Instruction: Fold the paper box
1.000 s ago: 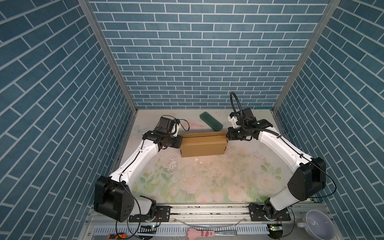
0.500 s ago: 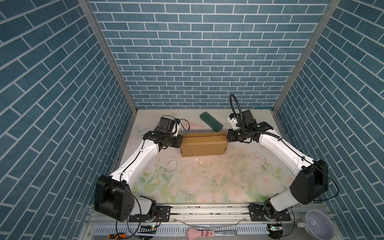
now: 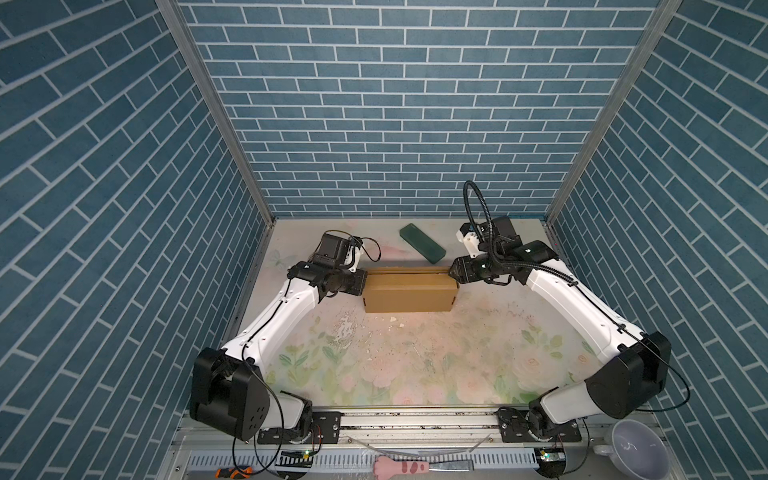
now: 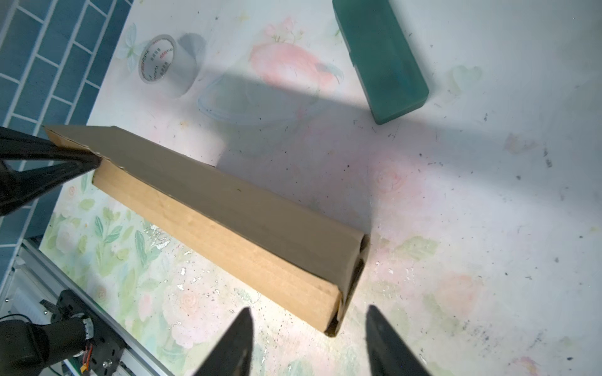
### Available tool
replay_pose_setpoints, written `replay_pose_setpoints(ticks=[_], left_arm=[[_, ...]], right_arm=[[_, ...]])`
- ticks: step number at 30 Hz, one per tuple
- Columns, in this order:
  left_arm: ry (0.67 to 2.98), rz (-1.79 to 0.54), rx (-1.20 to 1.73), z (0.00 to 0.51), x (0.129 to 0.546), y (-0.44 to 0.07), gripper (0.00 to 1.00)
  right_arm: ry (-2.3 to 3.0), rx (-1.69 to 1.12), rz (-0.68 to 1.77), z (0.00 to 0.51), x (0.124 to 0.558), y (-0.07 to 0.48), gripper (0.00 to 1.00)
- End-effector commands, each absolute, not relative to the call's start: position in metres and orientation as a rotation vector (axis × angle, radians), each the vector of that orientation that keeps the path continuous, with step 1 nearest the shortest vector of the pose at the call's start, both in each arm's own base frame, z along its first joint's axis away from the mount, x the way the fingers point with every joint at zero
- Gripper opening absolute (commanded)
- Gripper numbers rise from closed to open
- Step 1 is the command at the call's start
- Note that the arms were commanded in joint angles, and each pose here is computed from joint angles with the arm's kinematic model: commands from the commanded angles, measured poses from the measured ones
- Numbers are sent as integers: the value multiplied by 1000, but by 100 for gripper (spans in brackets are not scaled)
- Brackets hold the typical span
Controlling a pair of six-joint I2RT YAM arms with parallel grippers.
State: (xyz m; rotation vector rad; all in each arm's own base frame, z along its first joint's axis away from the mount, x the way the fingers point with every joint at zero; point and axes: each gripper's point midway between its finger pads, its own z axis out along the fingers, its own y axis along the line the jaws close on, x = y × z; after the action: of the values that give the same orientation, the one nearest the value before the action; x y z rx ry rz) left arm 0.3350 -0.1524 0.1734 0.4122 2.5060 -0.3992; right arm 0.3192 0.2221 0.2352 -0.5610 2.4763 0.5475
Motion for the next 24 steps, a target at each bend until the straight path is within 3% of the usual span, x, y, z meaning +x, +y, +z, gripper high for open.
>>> replay_pose_setpoints(ticks=[1,6,9,13,24], left_arm=[[2777,-384,465,116,290,-145,0],[2778,-382,469,116,291,-145,0],[2779,-381,471,117,292,-146,0],[2783,-374,475,116,292,-146,0],[2786,-365,488,116,294,-147,0]], right_arm=[[2355,-731,416,266,311,209,66],[2099,-1118,263,266,294,225,76],[1903,-1390,41,257,289,237,82],[1745,-1614,-116,245,292,256,83],[1618,-1824,-53,213,286,300,83]])
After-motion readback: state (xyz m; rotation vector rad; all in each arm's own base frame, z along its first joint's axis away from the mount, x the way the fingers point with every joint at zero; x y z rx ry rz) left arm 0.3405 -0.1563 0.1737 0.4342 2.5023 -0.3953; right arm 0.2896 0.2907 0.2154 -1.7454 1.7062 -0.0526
